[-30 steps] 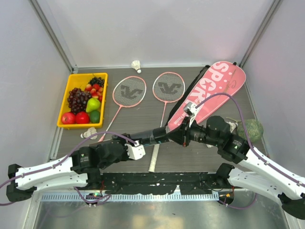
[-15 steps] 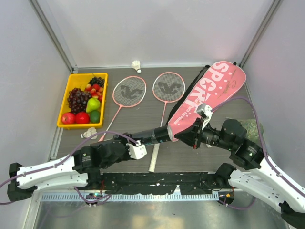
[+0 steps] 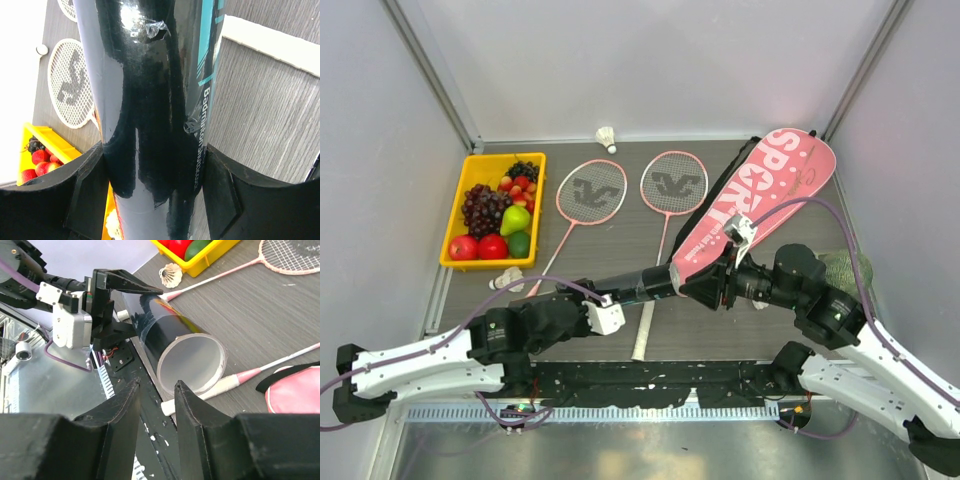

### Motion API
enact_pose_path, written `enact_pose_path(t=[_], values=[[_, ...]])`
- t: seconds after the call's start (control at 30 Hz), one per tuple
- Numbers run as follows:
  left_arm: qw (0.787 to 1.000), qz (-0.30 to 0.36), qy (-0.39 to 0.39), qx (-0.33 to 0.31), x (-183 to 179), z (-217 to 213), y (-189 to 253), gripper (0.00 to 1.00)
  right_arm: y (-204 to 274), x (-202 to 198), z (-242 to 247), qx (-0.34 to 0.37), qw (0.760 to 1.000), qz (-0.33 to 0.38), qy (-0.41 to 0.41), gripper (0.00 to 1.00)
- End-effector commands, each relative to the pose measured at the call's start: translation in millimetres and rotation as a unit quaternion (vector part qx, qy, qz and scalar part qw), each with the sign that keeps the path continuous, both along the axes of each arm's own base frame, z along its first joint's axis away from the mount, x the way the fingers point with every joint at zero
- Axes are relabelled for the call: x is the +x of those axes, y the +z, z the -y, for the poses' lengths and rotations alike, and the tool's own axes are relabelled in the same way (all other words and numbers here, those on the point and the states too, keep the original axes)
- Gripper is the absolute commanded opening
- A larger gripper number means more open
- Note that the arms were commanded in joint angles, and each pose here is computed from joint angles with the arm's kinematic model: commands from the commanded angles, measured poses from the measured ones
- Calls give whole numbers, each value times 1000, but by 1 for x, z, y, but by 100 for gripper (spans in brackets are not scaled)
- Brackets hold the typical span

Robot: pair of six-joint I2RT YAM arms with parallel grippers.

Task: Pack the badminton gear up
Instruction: Open the lid of the shuttle tube.

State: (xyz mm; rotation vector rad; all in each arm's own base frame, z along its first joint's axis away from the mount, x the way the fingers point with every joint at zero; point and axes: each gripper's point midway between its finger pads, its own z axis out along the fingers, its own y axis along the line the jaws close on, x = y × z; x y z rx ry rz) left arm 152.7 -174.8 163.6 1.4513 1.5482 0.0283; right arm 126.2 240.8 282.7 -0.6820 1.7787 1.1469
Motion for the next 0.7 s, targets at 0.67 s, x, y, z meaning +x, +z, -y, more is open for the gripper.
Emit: enact_pose_path(t=[0.67], values=[[999, 14, -23, -44, -2, 11, 16, 0, 4, -4, -29, 50, 996, -34, 60, 5]])
